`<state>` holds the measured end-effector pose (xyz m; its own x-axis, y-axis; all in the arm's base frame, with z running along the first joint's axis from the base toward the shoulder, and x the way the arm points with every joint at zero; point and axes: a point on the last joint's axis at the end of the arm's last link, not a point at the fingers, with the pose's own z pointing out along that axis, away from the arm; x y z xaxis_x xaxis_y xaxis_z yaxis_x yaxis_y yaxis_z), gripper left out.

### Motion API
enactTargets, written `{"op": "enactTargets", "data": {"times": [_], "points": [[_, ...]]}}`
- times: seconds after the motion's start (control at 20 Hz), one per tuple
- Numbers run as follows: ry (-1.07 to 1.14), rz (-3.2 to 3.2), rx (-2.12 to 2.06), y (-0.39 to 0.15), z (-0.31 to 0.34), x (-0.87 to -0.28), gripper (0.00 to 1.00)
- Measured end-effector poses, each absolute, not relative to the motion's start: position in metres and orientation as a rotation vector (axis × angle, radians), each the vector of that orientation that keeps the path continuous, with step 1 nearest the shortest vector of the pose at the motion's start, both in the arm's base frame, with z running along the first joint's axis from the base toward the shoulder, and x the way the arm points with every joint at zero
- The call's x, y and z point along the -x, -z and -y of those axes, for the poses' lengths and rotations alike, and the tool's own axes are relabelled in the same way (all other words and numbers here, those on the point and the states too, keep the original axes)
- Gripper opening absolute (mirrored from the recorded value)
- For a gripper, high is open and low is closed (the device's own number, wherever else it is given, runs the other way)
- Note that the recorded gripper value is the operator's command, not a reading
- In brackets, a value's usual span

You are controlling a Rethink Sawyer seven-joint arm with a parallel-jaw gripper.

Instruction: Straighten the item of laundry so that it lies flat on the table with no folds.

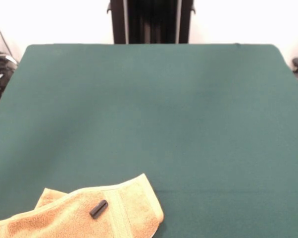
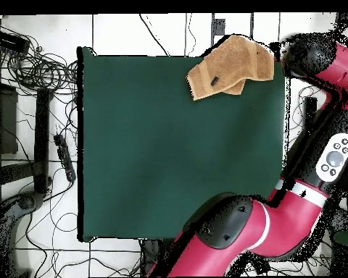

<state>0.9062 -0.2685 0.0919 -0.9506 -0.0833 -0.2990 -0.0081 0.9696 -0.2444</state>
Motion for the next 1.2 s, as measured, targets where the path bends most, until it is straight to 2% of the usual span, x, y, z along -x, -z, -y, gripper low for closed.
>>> {"op": "enactTargets", "data": {"times": [0.45,0.65,1.2], "points": [[0.194,-3.053,0.009,-0.114,0.280,-0.872,0.00],[0.083,-3.207,-0.030,-0.143,0.284,-0.849,0.00],[0.063,-3.232,-0.036,-0.164,0.283,-0.847,0.00]]}}
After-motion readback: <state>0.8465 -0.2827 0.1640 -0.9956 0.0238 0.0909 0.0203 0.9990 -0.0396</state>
